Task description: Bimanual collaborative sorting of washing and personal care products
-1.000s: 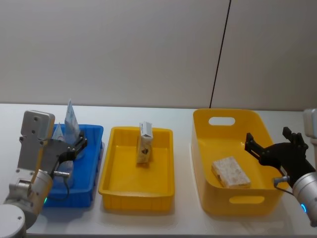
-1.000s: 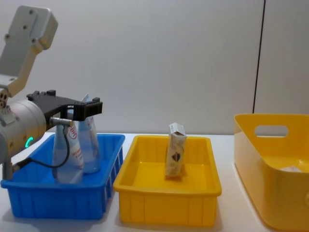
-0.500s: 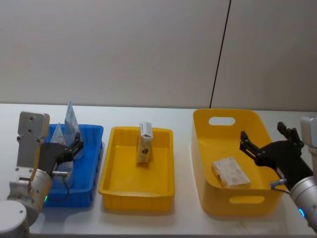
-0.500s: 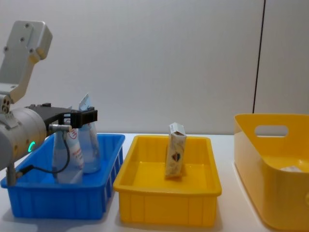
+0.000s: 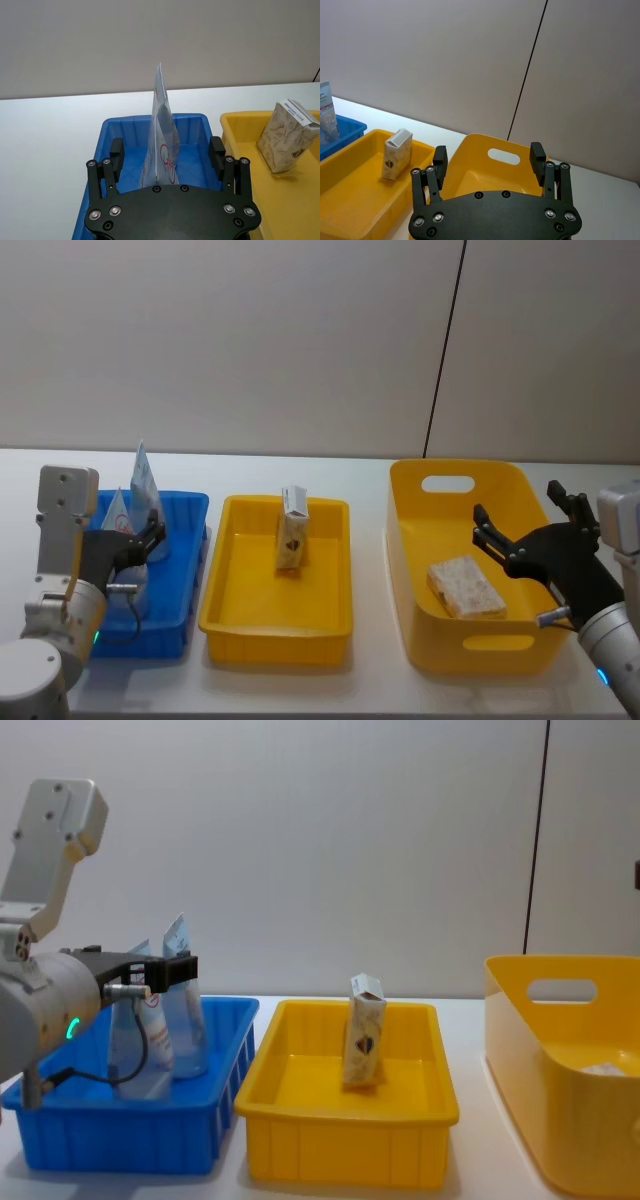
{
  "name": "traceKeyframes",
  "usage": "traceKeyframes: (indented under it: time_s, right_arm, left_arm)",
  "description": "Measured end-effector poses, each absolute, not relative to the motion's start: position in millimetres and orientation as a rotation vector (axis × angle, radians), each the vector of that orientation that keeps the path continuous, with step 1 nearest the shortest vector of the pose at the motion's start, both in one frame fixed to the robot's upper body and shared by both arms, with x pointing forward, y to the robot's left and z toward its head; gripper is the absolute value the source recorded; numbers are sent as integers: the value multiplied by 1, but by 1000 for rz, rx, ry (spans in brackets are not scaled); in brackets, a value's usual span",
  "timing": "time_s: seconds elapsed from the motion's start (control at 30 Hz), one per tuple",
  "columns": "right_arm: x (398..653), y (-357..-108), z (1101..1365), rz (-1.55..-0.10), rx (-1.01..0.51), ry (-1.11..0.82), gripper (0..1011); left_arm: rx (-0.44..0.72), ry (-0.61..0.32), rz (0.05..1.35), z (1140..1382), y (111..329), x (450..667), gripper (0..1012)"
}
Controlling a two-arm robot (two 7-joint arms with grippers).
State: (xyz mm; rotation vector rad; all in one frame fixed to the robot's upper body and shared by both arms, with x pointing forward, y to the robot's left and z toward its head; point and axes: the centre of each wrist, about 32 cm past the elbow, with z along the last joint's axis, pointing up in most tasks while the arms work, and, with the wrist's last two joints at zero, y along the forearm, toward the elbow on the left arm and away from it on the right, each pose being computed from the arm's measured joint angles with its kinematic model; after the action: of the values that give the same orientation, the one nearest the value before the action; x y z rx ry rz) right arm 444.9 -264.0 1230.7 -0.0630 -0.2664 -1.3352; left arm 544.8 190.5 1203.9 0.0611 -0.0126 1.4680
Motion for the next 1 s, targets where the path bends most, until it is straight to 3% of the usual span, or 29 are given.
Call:
traceKeyframes:
  time_s: [0.47, 0.77, 1.0]
  right_arm:
    - [445, -264, 1228, -1319, -55, -289, 1002]
    - [444, -264, 1228, -1315, -53, -295, 1002]
    - [444, -264, 1227, -1314, -53, -297, 1002]
  left_arm:
    - [73, 36, 1477, 1195, 186, 559, 1001]
    - [78, 65, 1490, 1189, 185, 564, 808]
    - [84, 84, 1503, 1184, 185, 567, 577]
